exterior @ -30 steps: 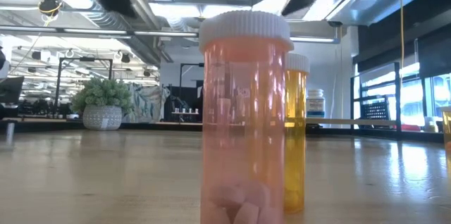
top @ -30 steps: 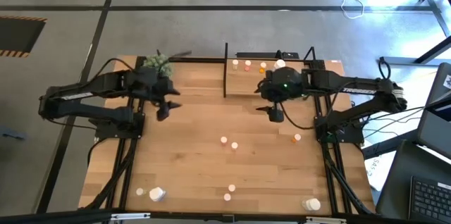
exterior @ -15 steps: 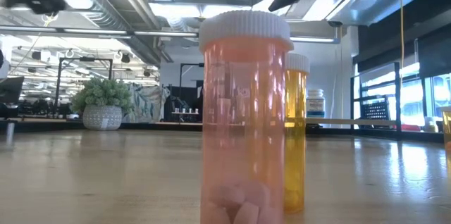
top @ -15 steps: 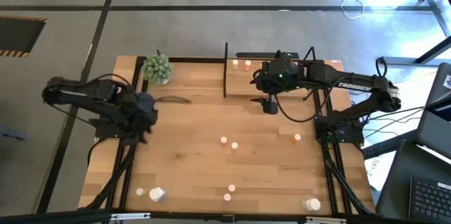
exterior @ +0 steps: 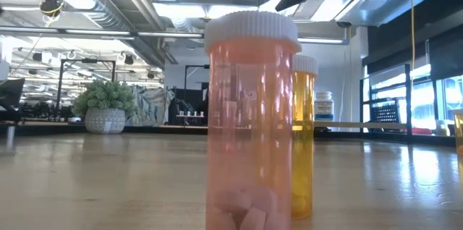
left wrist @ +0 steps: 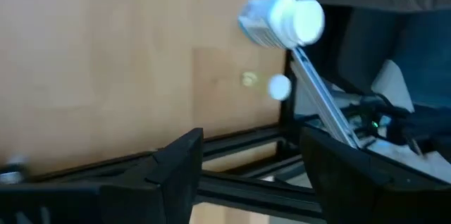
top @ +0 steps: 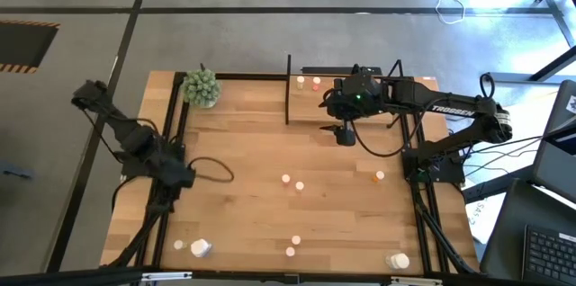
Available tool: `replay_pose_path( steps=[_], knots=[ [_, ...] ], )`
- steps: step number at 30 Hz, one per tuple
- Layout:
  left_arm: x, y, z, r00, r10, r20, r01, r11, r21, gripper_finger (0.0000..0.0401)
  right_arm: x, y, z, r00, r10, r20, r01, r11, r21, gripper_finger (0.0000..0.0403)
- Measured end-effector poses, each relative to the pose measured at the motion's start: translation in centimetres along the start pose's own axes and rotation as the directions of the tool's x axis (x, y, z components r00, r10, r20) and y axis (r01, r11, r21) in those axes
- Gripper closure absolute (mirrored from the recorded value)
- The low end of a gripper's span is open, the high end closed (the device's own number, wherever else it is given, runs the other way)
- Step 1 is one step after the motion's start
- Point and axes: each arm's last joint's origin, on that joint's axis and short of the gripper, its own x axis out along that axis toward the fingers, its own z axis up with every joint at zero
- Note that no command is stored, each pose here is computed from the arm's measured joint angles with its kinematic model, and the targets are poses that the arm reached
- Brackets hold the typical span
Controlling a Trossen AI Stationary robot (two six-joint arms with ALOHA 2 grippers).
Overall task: Pick and place medicine bottles onto shelf by color
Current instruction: Put the left yellow pill bottle on the shelf aligned with the other yellow pill bottle
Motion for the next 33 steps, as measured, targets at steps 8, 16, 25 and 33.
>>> replay_pose_path(
  steps=[8, 16, 25, 33],
  knots=[
    [3.8, -2.1, -1.0, 0.993, 0.022, 0.119, -0.022, 1.000, 0.000, 0.0171, 0.0, 0.0, 0.0, 1.000, 0.000, 0.000, 0.000, 1.000, -0.012, 0.0080],
    [8.6, -5.0, -2.7, 0.999, -0.030, 0.028, 0.030, 0.999, 0.015, 0.0171, 0.0, 0.0, 0.0, 1.000, -0.001, 0.000, 0.001, 1.000, -0.027, 0.0080],
    [11.3, -6.4, -3.9, 0.995, -0.052, 0.079, 0.059, 0.994, -0.088, 0.0171, 0.0, 0.0, 0.0, 1.000, -0.002, 0.000, 0.002, 0.998, -0.070, 0.0080],
    [11.8, -5.4, -3.9, 0.986, 0.084, 0.142, -0.071, 0.993, -0.093, 0.0171, 0.0, 0.1, 0.0, 0.995, 0.095, 0.021, -0.093, 0.993, -0.073, 0.0080]
  ],
)
